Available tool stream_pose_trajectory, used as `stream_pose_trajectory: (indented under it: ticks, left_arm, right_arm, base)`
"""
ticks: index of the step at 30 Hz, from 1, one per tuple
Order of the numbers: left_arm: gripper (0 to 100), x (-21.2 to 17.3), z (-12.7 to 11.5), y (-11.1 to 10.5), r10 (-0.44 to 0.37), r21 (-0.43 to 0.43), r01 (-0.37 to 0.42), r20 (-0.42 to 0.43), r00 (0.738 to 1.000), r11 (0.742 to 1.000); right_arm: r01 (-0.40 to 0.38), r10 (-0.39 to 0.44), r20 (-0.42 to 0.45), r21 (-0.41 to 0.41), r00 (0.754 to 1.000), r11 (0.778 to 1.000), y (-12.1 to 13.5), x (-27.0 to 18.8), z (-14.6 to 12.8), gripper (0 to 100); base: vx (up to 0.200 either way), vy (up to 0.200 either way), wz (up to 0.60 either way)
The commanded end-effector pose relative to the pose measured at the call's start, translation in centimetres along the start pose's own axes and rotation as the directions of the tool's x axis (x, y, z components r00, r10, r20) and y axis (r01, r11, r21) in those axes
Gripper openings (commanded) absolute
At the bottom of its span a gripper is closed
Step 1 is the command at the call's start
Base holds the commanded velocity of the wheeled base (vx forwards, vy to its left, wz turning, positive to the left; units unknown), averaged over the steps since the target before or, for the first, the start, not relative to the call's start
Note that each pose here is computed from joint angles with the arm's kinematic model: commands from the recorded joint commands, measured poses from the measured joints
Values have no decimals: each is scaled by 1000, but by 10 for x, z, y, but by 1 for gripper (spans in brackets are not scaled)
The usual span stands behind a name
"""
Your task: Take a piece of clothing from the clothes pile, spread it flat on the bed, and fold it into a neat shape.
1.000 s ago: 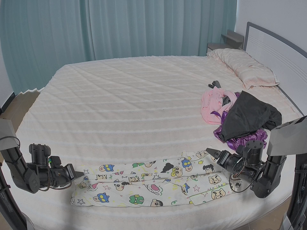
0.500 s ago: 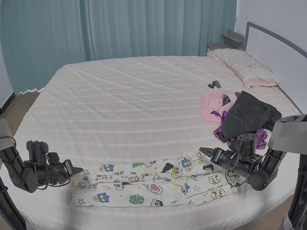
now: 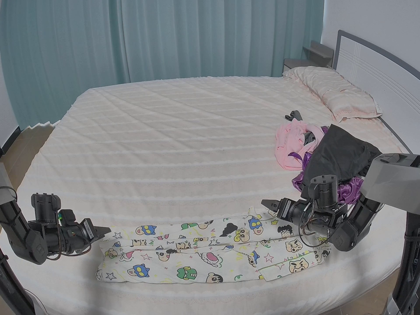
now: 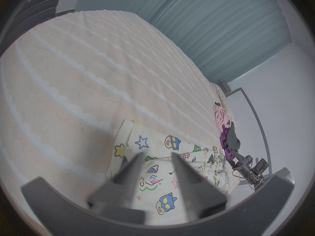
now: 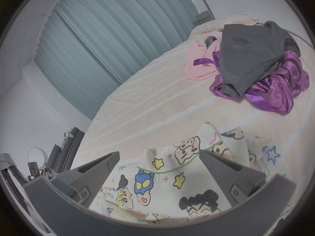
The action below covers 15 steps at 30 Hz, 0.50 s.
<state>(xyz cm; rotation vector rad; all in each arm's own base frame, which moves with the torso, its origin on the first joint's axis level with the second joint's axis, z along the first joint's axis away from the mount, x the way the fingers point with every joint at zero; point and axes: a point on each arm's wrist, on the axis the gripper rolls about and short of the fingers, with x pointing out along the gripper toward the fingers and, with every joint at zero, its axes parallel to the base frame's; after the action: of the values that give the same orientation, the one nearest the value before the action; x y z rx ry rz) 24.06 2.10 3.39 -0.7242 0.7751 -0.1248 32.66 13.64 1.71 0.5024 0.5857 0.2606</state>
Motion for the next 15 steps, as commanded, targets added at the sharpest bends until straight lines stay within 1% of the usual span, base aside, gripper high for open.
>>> stream_pose_trajectory:
  ticks: [1, 4, 6, 8, 9, 10, 11, 15]
  left_arm:
    - [100, -11, 1, 1, 7, -7, -7, 32, 999, 1000]
    - [100, -14, -3, 5, 24, -17, -23, 22, 999, 1000]
    - [100, -15, -8, 9, 38, -4, -38, 6, 999, 999]
    - [100, -16, -13, 12, 49, 43, -49, -13, 999, 998]
    - [100, -16, -13, 12, 51, 52, -50, -13, 999, 997]
    - [100, -15, -16, 16, 63, 95, -60, -27, 998, 994]
    - [100, -14, -17, 17, 67, 115, -62, -35, 997, 991]
    - [100, -10, -17, 18, 67, 147, -60, -44, 997, 987]
  right_arm:
    - [6, -6, -9, -1, 1000, 1000, -2, 3, -2, 100]
    - [18, -18, -18, -12, 1000, 1000, -5, 4, -4, 100]
    - [20, -21, -20, -23, 1000, 1000, -6, 5, -4, 100]
    - [19, -20, -21, -36, 1000, 999, -5, 5, -5, 100]
    - [19, -20, -21, -36, 1000, 999, -5, 5, -5, 100]
    - [18, -19, -23, -38, 1000, 999, -5, 5, -5, 100]
    - [19, -20, -24, -38, 1000, 999, -5, 5, -5, 100]
    - [26, -27, -32, -37, 999, 999, -6, 6, -6, 100]
  base:
    - [0, 0, 0]
    - [0, 0, 0]
    - [0, 0, 0]
    - [0, 0, 0]
    - [0, 0, 0]
    - [0, 0, 0]
    - [0, 0, 0]
    - [0, 0, 0]
